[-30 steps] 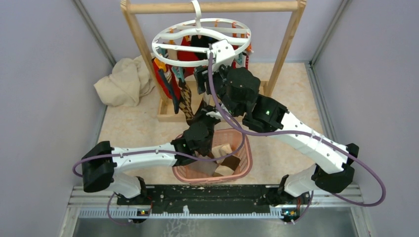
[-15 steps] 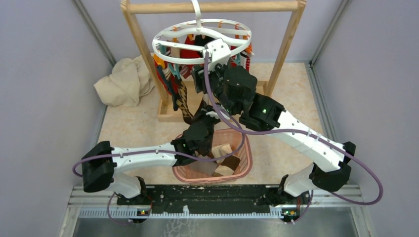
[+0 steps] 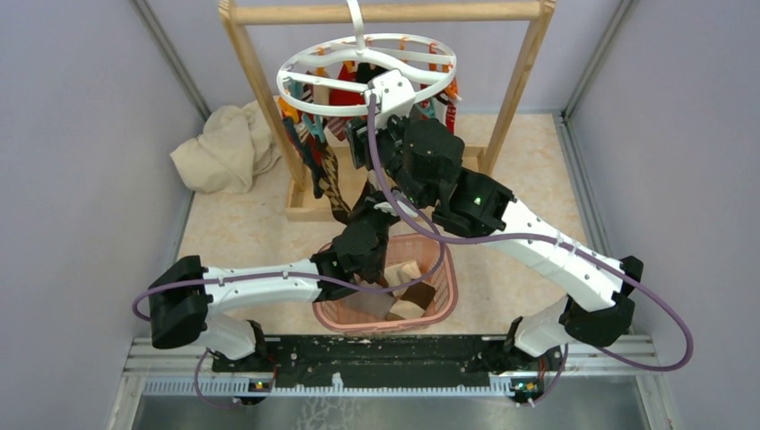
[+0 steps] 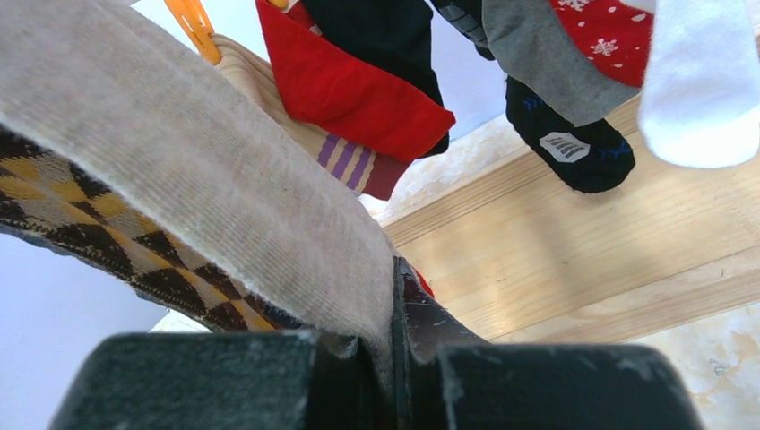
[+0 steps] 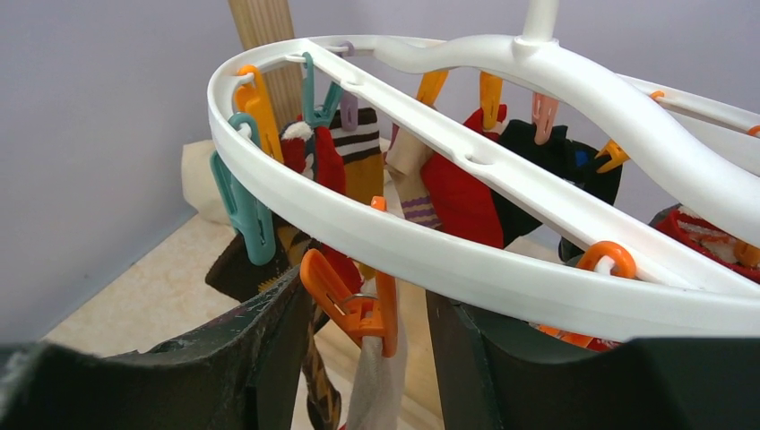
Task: Remove the socks clipped to the hanger
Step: Remove the sock from the hanger.
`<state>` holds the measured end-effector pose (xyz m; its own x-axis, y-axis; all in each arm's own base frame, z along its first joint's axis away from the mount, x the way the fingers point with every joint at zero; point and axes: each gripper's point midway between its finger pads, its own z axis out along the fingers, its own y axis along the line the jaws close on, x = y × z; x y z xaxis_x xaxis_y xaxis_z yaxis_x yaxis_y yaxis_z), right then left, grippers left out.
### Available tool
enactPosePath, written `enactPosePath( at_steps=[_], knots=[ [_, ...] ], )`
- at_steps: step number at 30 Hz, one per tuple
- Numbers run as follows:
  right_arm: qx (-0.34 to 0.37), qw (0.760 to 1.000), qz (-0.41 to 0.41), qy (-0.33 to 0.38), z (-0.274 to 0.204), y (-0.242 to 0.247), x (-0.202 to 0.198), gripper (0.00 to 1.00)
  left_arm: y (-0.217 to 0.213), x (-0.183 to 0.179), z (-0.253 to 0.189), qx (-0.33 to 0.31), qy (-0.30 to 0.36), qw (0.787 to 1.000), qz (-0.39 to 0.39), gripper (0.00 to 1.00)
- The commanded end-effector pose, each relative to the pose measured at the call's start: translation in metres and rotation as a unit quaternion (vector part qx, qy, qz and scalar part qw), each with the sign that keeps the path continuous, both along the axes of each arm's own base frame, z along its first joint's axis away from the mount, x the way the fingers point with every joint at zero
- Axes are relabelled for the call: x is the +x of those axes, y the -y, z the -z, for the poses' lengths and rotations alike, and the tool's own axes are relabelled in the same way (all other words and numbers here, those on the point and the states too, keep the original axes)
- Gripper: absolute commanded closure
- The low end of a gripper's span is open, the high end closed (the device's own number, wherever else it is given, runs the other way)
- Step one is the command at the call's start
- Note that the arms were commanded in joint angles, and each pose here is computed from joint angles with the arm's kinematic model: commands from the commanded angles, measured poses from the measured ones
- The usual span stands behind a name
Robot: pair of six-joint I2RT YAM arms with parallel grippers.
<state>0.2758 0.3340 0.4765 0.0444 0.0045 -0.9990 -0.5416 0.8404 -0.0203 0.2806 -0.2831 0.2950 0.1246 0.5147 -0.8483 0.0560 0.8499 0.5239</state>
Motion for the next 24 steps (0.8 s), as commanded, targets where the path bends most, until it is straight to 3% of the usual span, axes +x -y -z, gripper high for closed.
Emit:
enactPosePath(
  at_steps=[1,6,13,18,24],
  knots=[
    [0.050,0.998,-0.001,0.033,-0.035,0.004,0.002,0.50,0.000,-0.002,-0.003,-0.011,0.003,1.000,-0.005,0.97],
    [0.050,0.998,-0.005,0.028,-0.034,0.000,0.003,0.50,-0.003,-0.004,-0.001,-0.026,-0.002,1.000,0.001,0.97],
    [0.055,0.998,-0.006,0.030,-0.035,0.001,0.003,0.38,0.000,-0.003,0.003,-0.019,-0.005,1.000,0.002,0.97],
    [0.063,0.997,-0.008,0.037,-0.043,0.004,0.000,0.39,0.002,-0.002,0.004,-0.019,-0.005,1.000,0.002,0.97],
    [0.067,0.997,-0.012,0.043,-0.048,0.004,-0.002,0.46,0.003,-0.002,0.006,-0.016,-0.006,1.000,0.002,0.97]
  ],
)
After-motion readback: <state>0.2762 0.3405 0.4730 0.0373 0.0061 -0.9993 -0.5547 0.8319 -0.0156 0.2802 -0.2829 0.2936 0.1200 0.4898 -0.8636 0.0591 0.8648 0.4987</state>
